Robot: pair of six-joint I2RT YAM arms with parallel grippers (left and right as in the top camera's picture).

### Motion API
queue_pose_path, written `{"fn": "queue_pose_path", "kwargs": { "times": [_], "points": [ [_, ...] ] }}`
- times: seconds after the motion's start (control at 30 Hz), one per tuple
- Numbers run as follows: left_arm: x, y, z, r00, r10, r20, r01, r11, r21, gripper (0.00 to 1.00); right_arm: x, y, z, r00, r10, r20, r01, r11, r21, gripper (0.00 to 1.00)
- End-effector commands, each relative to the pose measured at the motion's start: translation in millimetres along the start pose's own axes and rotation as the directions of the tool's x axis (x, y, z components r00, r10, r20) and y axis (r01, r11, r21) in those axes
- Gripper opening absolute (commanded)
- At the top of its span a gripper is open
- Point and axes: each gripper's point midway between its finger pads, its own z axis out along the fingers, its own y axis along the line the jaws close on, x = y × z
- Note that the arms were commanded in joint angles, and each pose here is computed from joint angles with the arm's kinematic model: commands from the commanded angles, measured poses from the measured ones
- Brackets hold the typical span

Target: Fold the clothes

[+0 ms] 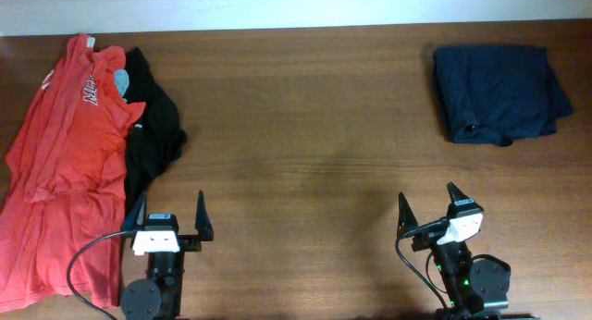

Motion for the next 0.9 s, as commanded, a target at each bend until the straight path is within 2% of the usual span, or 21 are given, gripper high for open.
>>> {"fn": "queue_pose_path", "kwargs": {
  "times": [0.0,0.4,0.63,0.87],
  "points": [
    [-6.0,-1.3,-0.7,1.0,0.015,0.019,-0.015,1.0,0.011,0.99,-2.3,-0.3,-0.4,1.0,0.026,0.013,-0.026,1.0,0.0,0.99],
    [-33.0,-9.7,11.0,0.999,0.018,-0.047,-0.015,0.998,0.066,0.99,-55.1,6.5,-7.5,0.997,0.015,0.078,-0.014,1.0,-0.023,0.99],
    [-55.8,-22.2,36.3,0.992,0.021,-0.122,-0.003,0.99,0.14,0.99,-86.0,9.2,5.0,1.0,0.025,0.008,-0.024,0.999,-0.038,0.99],
    [-73.3,-35.2,62.8,0.969,0.026,-0.245,0.028,0.976,0.214,0.99,-116.0,17.6,42.0,0.995,0.037,-0.094,-0.047,0.993,-0.107,0.99]
  ]
}}
